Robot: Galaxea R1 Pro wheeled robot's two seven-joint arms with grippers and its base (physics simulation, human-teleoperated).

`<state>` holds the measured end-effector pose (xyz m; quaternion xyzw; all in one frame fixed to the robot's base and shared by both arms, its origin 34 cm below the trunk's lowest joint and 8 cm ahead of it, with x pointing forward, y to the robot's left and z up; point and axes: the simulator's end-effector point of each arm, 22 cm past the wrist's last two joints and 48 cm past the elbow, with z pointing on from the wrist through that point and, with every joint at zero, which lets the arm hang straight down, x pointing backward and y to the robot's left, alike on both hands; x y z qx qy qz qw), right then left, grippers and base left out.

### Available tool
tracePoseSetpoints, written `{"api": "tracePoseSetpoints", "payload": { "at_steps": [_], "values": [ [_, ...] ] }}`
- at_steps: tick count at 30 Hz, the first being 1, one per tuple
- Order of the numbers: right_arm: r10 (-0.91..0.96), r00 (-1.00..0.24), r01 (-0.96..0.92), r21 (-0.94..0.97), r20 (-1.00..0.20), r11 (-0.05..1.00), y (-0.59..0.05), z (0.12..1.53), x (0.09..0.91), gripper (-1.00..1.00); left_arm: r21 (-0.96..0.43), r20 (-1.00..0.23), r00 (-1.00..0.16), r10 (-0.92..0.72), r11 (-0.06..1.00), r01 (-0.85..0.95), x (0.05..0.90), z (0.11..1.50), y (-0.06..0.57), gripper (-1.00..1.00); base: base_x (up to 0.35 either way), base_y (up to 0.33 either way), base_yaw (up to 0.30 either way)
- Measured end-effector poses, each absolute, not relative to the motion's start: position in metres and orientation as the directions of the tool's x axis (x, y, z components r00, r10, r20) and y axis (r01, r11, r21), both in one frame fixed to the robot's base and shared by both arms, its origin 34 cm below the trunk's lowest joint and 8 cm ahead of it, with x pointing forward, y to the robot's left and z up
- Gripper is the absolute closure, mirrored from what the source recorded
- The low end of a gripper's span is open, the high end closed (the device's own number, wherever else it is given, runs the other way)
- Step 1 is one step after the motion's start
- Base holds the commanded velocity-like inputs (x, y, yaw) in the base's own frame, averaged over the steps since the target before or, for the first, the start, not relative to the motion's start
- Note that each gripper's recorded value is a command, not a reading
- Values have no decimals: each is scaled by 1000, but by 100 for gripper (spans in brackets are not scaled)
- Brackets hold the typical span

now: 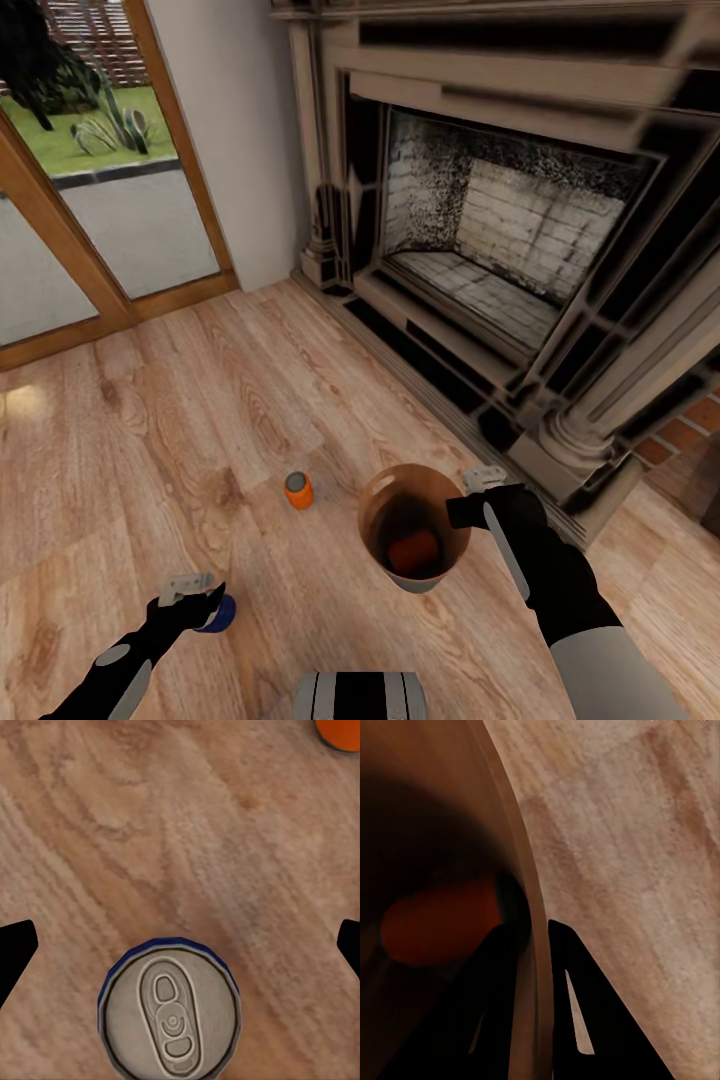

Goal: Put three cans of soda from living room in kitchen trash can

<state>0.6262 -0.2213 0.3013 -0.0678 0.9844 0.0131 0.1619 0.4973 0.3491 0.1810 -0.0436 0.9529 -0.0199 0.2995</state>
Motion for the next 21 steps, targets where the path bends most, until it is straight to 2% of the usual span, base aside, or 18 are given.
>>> {"api": "tracePoseSetpoints", "payload": {
  "at_steps": [12, 21],
  "values": [
    [-129, -938, -139, 6, -321, 990, -220, 301, 626, 100, -64, -569, -817, -95, 995, -71, 497, 181, 349, -100, 0, 0, 0],
    [-128, -911, -140, 3, -392, 990, -218, 327, 646, 100, -63, -569, -817, -94, 995, -71, 497, 181, 350, -100, 0, 0, 0]
  ]
}}
